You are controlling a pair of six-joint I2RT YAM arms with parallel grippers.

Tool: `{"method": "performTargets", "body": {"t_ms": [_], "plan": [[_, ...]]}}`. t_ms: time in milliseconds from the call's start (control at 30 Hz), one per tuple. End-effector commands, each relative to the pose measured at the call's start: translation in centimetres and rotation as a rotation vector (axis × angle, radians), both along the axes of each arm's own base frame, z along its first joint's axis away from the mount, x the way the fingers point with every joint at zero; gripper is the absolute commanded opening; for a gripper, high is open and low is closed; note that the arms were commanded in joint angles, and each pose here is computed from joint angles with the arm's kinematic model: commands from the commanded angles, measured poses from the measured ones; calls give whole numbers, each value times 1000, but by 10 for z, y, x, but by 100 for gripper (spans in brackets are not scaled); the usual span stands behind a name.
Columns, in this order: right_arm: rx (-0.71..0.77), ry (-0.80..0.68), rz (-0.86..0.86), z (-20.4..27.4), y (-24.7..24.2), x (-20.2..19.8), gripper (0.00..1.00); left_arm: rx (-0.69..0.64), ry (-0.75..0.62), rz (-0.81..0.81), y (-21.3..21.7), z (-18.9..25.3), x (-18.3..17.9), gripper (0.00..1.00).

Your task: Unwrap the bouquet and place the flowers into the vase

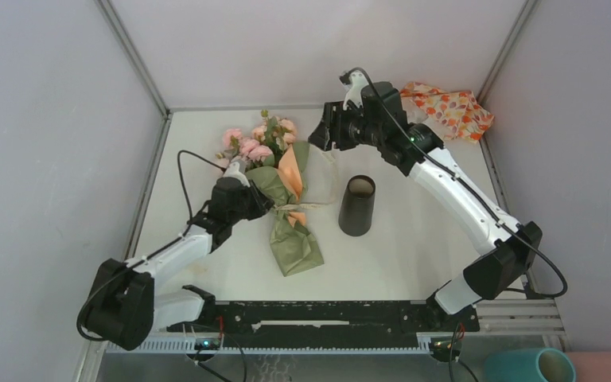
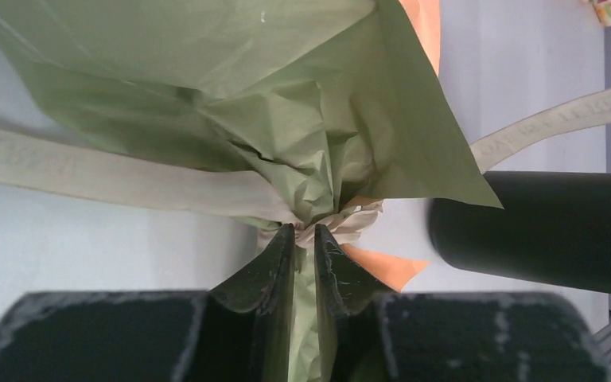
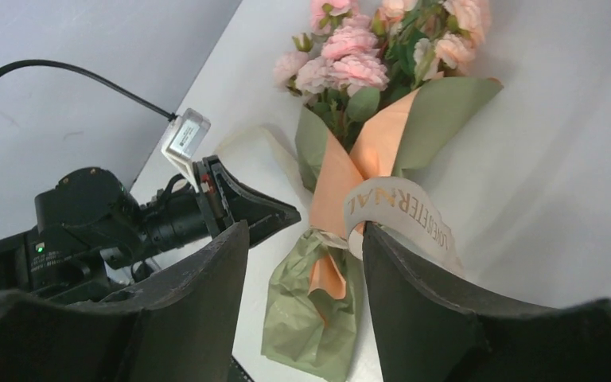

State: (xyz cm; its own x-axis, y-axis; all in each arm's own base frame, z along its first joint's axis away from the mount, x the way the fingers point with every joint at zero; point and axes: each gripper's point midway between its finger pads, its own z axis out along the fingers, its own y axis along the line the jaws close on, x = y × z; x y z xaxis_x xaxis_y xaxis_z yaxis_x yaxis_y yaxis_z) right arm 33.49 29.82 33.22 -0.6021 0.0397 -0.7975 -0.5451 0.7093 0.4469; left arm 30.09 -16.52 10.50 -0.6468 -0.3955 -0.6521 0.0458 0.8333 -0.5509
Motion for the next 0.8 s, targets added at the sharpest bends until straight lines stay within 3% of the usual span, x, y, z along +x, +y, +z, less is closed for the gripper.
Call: {"method": "performTargets", "body": {"t_ms": [0, 133, 233, 367, 467, 533, 633, 767], "plan": [[-44, -44, -135, 1, -16, 29, 64, -29, -73, -70, -25, 11, 15, 18], [-99, 47, -361, -15, -61, 67, 71, -8, -38, -102, -32, 0, 12, 15], [-116, 148, -397, -26, -79, 80, 72, 35, -26, -100, -30, -8, 5, 15], [-93, 140, -384, -24, -80, 81, 73, 82, -14, -76, -19, -18, -4, 15], [-61, 99, -340, -15, -71, 74, 94, 93, -4, -74, -16, -23, -8, 16], [-55, 71, -300, -9, -63, 70, 99, 122, 4, -41, -9, -26, -7, 18], [-47, 40, -257, 0, -55, 61, 100, 143, 0, -3, 1, -27, -11, 26], [-12, 10, -226, 8, -50, 52, 100, 143, -10, 16, 6, -29, -15, 53]]}}
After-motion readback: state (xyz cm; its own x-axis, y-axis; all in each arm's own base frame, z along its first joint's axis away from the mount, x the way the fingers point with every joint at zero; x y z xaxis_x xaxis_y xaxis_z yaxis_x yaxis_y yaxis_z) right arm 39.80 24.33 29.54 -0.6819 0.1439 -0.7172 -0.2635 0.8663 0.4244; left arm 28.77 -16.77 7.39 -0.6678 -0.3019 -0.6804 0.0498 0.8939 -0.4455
